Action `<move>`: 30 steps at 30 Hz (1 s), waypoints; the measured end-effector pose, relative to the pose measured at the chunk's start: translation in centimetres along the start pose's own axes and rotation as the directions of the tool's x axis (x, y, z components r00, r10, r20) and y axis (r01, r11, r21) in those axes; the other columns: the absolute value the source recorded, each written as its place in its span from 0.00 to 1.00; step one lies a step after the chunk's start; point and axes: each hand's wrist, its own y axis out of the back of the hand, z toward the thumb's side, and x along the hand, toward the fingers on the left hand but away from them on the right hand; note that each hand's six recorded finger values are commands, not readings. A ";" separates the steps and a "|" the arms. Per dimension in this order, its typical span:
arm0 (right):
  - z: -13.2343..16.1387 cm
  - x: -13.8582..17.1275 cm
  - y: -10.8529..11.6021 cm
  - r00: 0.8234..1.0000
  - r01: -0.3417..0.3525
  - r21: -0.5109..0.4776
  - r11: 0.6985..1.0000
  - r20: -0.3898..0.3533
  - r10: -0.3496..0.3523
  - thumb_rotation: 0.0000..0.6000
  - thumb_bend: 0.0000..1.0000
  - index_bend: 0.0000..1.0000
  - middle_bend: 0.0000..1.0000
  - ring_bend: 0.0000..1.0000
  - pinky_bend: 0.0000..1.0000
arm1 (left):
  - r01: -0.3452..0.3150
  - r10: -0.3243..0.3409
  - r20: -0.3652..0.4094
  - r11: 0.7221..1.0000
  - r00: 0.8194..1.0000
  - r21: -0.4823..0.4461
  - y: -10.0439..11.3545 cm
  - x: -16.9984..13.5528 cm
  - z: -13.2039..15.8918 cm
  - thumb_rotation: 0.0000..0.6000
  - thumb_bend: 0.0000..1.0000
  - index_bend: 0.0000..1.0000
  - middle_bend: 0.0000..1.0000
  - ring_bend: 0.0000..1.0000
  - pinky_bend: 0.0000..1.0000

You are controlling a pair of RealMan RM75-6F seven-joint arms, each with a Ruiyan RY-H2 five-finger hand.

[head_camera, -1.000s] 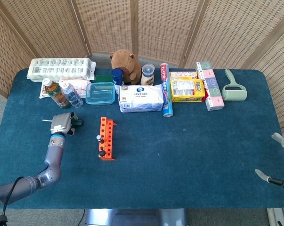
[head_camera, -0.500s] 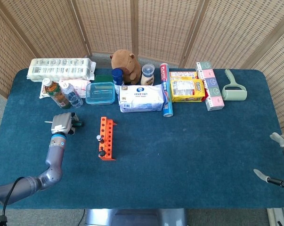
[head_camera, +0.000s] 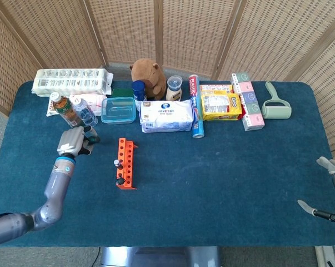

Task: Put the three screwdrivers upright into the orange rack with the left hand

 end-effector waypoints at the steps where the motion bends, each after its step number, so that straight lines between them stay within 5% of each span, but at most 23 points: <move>1: 0.0 0.0 0.0 1.000 -0.001 0.001 1.000 -0.001 0.001 1.00 0.04 0.07 0.17 0.09 0.02 | -0.009 0.009 0.008 1.000 1.000 -0.019 0.8 -0.4 0.2 1.00 0.48 0.58 0.94 0.98 0.95; 11: 0.3 -0.1 -0.4 1.000 -0.007 0.010 1.000 -0.004 0.007 1.00 0.04 0.07 0.17 0.09 0.02 | -0.020 0.035 0.069 0.979 0.997 -0.204 5.5 -3.0 0.8 1.00 0.48 0.58 0.94 0.98 0.95; 21: 0.4 -0.3 -0.7 1.000 -0.011 0.022 1.000 -0.003 0.011 1.00 0.04 0.07 0.17 0.09 0.02 | 0.127 -0.038 0.196 0.876 0.980 -0.466 6.9 -5.4 2.3 1.00 0.48 0.58 0.94 0.98 0.95; 30: 0.3 -0.5 -1.0 1.000 -0.017 0.025 1.000 0.006 0.016 1.00 0.04 0.07 0.17 0.09 0.02 | 0.224 -0.027 0.338 0.799 0.941 -0.558 8.3 -7.2 4.2 1.00 0.49 0.58 0.94 0.98 0.95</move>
